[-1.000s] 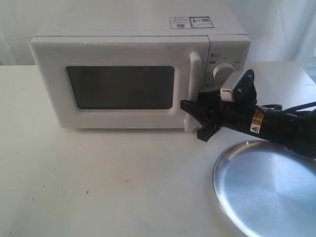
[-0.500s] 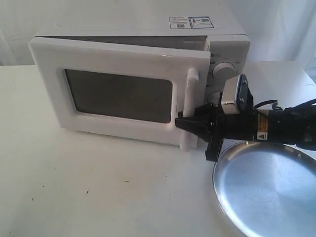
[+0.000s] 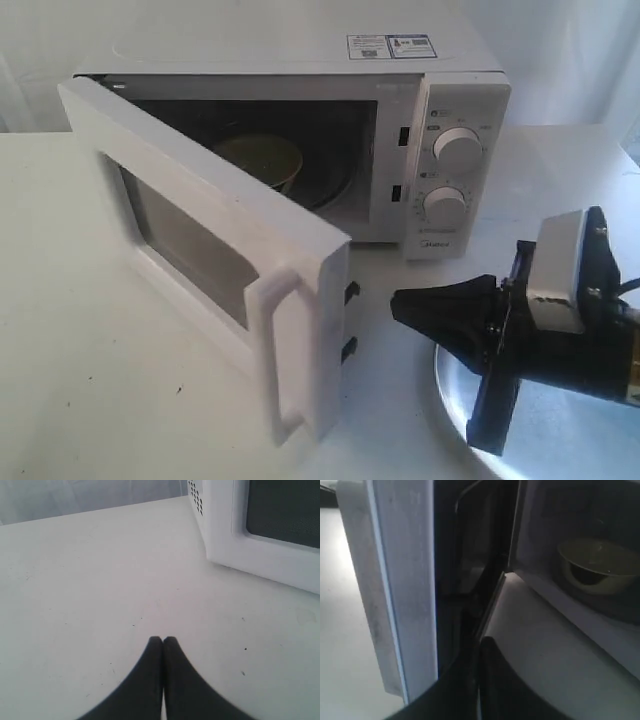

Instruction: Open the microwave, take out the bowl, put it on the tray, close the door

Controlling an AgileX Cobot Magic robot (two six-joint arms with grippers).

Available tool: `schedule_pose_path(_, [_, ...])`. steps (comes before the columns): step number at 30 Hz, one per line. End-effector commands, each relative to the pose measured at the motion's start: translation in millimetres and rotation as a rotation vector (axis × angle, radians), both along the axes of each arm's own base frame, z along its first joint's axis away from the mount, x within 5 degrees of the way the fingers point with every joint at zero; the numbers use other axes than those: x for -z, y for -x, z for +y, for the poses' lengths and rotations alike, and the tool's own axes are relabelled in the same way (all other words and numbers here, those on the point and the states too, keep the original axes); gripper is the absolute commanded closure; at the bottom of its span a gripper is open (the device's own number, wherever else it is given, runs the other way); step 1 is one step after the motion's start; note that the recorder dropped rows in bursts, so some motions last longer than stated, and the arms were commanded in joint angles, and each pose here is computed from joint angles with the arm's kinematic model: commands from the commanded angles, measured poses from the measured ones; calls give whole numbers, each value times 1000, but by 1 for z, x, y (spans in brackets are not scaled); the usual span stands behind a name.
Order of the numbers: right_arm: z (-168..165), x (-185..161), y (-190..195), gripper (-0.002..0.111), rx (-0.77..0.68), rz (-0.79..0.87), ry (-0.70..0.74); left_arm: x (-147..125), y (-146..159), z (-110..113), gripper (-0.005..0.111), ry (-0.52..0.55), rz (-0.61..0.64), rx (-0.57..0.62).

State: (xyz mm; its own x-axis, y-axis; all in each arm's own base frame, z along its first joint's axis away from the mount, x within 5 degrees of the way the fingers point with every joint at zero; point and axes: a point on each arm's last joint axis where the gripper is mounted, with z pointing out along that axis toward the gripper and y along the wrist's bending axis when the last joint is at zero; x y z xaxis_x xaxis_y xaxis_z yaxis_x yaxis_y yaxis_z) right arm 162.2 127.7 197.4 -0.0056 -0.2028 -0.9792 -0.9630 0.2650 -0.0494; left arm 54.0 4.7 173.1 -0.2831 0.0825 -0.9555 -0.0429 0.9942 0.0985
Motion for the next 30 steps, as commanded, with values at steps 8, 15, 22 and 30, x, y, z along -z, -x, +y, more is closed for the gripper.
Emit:
schedule_pose_path(8, [1, -8, -34, 108, 283, -2, -36, -1, 0, 0, 107, 9, -4, -1])
schedule_pose_path(15, [52, -12, -73, 108, 211, -89, 105, -1, 0, 0, 107, 9, -4, -1])
schedule_pose_path(22, [104, -11, -132, 108, 255, -215, 267, -1, 0, 0, 107, 9, -4, -1])
schedule_pose_path(30, [171, 15, -170, 57, 116, -407, 456, -1, 0, 0, 107, 9, -4, -1])
